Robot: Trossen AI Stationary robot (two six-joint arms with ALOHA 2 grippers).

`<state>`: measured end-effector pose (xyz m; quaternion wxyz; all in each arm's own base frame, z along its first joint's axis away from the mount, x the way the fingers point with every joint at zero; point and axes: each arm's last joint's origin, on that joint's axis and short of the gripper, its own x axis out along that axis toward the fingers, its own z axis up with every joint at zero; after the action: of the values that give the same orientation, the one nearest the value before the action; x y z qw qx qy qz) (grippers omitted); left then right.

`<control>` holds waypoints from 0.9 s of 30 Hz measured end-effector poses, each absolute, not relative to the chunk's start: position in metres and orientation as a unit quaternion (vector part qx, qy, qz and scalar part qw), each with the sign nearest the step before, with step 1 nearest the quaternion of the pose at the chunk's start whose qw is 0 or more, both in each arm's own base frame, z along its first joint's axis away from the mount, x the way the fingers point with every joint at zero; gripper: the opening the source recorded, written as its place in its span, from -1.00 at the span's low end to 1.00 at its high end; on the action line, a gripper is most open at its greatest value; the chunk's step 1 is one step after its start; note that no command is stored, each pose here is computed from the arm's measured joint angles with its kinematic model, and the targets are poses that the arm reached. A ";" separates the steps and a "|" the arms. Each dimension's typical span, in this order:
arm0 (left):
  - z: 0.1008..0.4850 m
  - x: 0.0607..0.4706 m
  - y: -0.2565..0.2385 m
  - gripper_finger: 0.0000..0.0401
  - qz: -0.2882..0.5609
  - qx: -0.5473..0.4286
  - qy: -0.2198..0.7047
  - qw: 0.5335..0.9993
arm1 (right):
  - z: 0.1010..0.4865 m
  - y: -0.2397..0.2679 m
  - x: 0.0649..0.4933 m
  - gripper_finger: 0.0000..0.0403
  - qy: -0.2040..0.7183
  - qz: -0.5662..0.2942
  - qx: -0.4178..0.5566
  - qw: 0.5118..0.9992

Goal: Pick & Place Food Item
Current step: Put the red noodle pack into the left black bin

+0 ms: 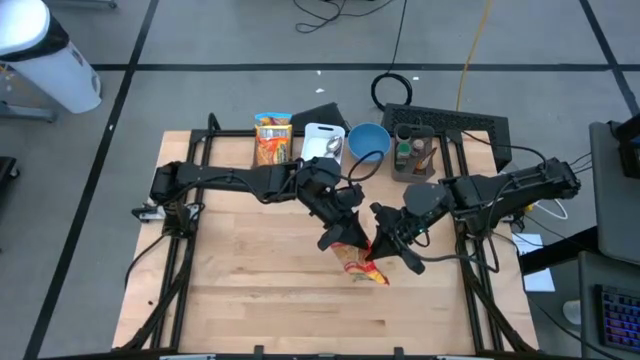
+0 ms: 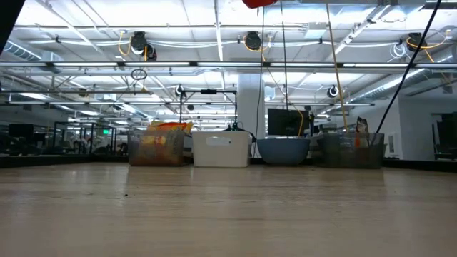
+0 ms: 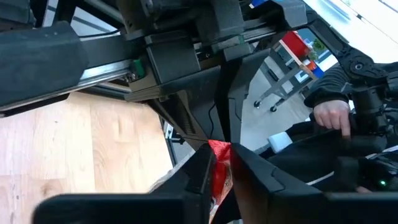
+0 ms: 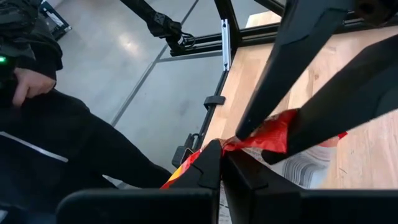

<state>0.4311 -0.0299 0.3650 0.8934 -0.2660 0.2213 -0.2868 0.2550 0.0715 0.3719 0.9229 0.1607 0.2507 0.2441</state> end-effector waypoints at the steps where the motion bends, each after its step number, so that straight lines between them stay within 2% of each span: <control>1: 0.365 0.431 -0.030 -0.73 -0.287 -0.266 0.221 0.893 | 0.372 0.072 0.255 -1.00 0.251 0.244 0.161 0.923; 9: 0.364 0.430 -0.030 -0.97 -0.300 -0.256 0.226 0.891 | 0.372 0.072 0.255 -1.00 0.251 0.244 0.161 0.923; 22: 0.364 0.430 -0.033 -0.99 -0.315 -0.217 0.215 0.899 | 0.372 0.072 0.255 -0.99 0.255 0.239 0.177 0.920; 27: 0.364 0.430 -0.027 -0.99 -0.321 -0.224 0.217 0.894 | 0.371 0.071 0.255 -0.86 0.266 0.232 0.196 0.915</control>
<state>0.4297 -0.0273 0.3637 0.8944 -0.2240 0.2168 -0.3208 0.2546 0.0714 0.3708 0.9151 0.1959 0.2657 0.2316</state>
